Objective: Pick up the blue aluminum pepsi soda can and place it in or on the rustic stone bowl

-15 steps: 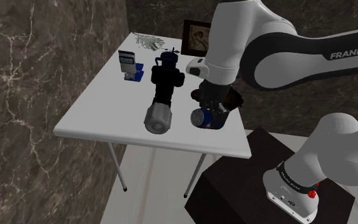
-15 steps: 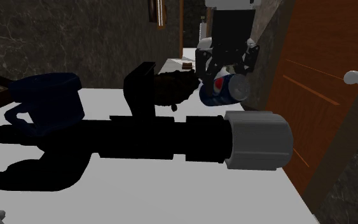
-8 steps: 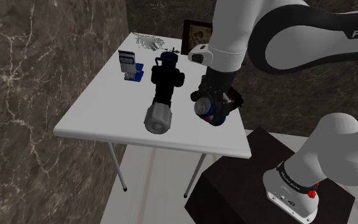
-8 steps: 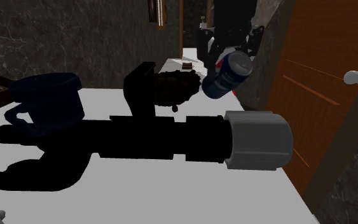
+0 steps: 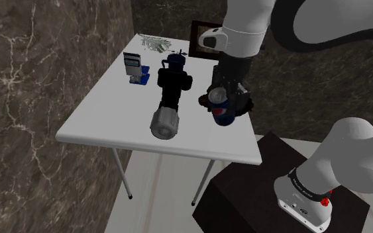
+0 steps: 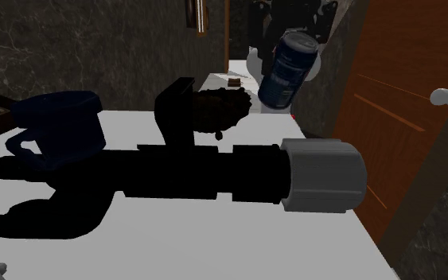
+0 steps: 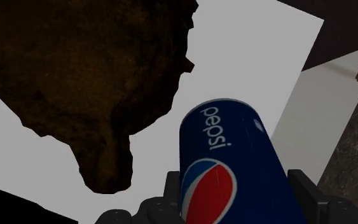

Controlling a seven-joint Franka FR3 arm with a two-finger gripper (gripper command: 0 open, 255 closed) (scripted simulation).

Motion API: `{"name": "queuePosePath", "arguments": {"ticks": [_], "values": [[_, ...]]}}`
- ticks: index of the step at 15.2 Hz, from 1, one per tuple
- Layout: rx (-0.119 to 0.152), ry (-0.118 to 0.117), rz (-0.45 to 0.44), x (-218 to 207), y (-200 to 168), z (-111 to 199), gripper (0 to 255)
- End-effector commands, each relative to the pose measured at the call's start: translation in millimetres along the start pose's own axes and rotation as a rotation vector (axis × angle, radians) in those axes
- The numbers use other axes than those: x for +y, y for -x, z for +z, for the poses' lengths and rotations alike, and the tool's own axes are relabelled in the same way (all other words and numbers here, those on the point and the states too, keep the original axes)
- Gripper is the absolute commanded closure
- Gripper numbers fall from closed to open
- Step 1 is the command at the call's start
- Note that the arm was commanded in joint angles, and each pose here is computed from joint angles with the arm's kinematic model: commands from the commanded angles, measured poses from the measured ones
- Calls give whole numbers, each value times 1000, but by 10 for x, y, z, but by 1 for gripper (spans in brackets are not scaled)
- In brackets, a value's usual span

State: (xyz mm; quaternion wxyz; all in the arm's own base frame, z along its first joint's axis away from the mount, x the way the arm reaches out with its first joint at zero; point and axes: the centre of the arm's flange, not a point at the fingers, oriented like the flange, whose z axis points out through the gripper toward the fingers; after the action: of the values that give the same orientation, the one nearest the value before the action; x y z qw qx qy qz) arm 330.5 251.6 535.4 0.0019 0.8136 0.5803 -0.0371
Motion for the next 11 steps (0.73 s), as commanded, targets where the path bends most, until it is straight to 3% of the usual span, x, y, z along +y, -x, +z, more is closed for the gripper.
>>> {"name": "queuePosePath", "arguments": {"ticks": [1,11], "values": [[0,0,0,0,16,-102,255],[0,0,0,-21,49,-629,255]]}}
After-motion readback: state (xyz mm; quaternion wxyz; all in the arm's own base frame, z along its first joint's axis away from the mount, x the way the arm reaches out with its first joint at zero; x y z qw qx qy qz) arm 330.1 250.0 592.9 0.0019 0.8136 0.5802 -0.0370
